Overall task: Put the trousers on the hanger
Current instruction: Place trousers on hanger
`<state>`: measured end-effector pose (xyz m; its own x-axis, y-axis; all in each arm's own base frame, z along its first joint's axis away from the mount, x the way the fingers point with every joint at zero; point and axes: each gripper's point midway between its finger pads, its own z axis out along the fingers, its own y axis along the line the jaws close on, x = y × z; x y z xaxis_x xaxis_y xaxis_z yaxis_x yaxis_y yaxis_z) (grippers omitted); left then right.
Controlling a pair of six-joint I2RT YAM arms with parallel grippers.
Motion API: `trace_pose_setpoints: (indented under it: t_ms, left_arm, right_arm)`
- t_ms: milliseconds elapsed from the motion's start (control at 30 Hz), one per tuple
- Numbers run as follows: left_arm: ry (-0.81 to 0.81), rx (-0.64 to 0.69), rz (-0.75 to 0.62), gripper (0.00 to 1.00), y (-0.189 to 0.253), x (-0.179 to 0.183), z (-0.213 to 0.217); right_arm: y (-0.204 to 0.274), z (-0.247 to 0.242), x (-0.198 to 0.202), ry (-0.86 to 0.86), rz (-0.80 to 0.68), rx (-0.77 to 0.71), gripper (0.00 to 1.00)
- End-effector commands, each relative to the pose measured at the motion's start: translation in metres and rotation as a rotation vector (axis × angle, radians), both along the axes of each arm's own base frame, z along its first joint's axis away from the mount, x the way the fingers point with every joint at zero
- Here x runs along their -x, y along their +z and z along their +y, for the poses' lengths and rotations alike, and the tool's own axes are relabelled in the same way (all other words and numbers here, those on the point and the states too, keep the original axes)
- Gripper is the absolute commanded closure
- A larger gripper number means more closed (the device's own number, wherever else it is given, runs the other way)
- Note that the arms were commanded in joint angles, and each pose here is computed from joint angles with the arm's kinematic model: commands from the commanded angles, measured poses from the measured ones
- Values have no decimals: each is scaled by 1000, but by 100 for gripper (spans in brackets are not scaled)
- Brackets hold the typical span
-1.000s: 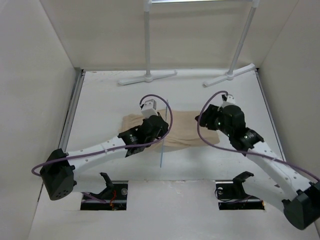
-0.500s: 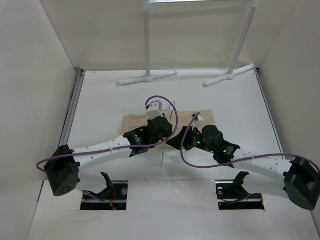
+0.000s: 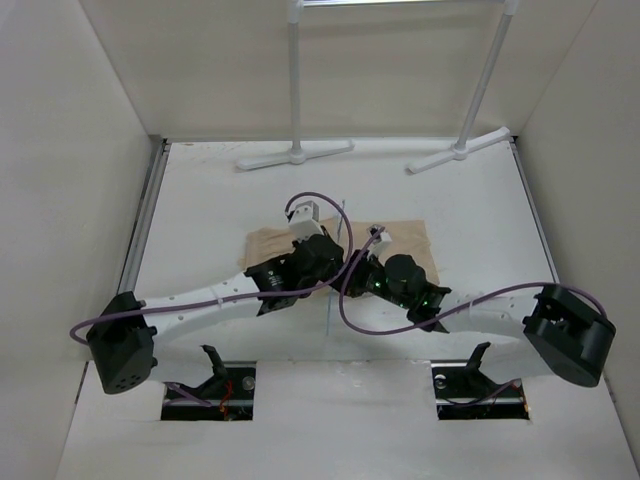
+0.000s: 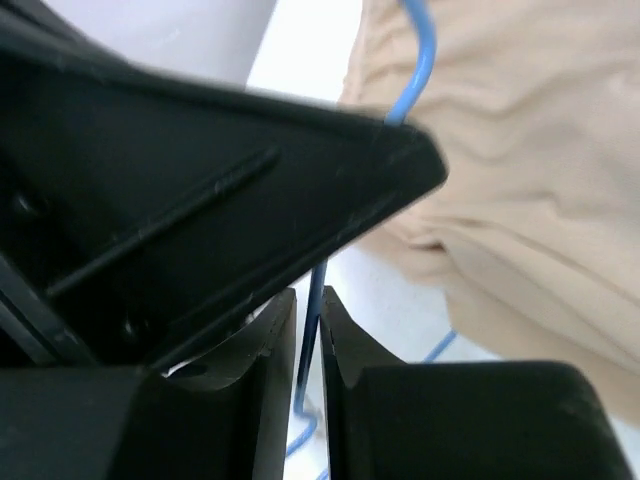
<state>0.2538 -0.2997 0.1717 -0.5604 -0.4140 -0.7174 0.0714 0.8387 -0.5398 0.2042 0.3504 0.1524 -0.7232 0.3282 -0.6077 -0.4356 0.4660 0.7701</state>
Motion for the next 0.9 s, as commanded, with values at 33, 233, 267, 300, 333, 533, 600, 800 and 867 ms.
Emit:
trace_pose_setpoints:
  t_ms: [33, 233, 267, 300, 333, 533, 600, 800, 867]
  left_arm:
    - [29, 139, -49, 98, 39, 1, 0]
    - [57, 168, -73, 72, 52, 0, 11]
    - [67, 175, -83, 62, 57, -1, 16]
    - [67, 185, -92, 50, 62, -1, 20]
    - [73, 191, -101, 38, 65, 0, 26]
    - [94, 195, -134, 0, 76, 20, 71]
    - [131, 200, -156, 0, 81, 27, 95]
    - [243, 135, -164, 0, 77, 41, 156]
    - [250, 119, -155, 0, 73, 42, 162]
  right_arm:
    - [48, -2, -14, -80, -110, -148, 87]
    - [61, -15, -7, -82, -119, -170, 99]
    - [62, -18, -7, -85, -118, -163, 99]
    - [65, -20, -7, -87, -122, -157, 99]
    - [67, -22, -8, -90, -123, -150, 100]
    - [90, -35, -21, -100, -167, -116, 100]
    - [114, -44, -28, -114, -193, -117, 100]
    - [216, -71, -47, -134, -315, -75, 100]
    - [240, -80, -57, -153, -336, -53, 100]
